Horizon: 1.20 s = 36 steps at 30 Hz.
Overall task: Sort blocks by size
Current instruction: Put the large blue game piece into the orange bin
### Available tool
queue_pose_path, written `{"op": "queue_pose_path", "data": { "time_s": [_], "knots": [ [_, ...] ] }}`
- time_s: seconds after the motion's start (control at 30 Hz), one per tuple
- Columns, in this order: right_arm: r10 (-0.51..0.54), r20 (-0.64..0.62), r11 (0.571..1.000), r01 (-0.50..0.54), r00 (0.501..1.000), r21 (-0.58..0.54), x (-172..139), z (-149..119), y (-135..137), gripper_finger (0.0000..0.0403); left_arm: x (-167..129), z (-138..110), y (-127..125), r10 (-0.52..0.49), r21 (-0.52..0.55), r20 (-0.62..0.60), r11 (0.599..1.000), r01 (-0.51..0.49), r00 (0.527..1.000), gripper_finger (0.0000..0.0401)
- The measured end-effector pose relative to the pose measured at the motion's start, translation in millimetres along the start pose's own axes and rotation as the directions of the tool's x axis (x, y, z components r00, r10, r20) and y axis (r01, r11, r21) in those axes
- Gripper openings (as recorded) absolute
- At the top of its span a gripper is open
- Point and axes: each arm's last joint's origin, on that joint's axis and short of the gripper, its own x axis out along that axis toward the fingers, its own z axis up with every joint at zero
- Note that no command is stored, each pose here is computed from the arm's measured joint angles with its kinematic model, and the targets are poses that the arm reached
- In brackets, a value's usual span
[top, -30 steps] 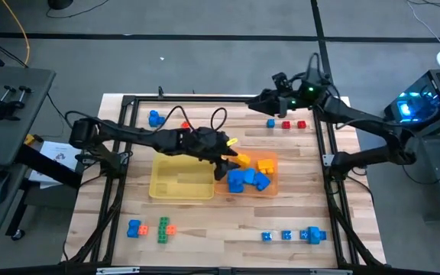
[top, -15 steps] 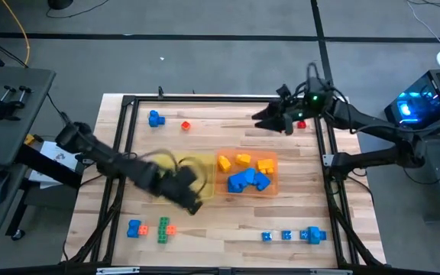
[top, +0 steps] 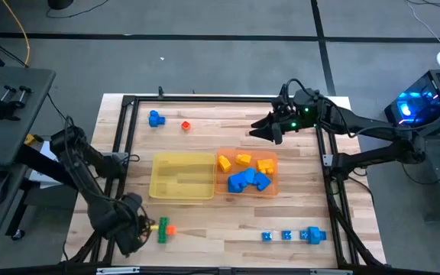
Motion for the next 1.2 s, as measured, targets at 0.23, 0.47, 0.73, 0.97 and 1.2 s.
{"op": "queue_pose_path", "data": {
  "time_s": [0.23, 0.47, 0.73, 0.97, 1.2],
  "knots": [
    [-0.026, 0.016, 1.0, 0.025, 1.0, 0.017, 2, -2, 3, 0.03, 30, -3, 1, -0.018, -0.002, -0.063, 1.0, 0.018, 0.998, 0.0226],
    [-0.026, 0.016, 0.999, 0.026, 1.0, 0.037, 2, -2, 3, 0.03, 47, -1, 2, -0.014, -0.012, -0.092, 1.0, 0.012, 0.996, 0.0226],
    [-0.027, 0.016, 0.999, 0.026, 1.0, 0.036, 2, -3, 3, 0.03, 47, 0, 2, -0.015, -0.009, -0.095, 1.0, 0.015, 0.995, 0.0226],
    [-0.029, 0.013, 0.999, 0.029, 0.999, 0.016, 2, -3, 3, 0.03, 52, -2, 0, -0.013, 0.005, -0.095, 1.0, 0.013, 0.995, 0.0226],
    [-0.031, 0.011, 0.999, 0.031, 0.999, 0.013, 2, -3, 3, 0.03, 61, -1, 0, -0.022, 0.007, -0.103, 1.0, 0.023, 0.994, 0.0208]
  ]
}}
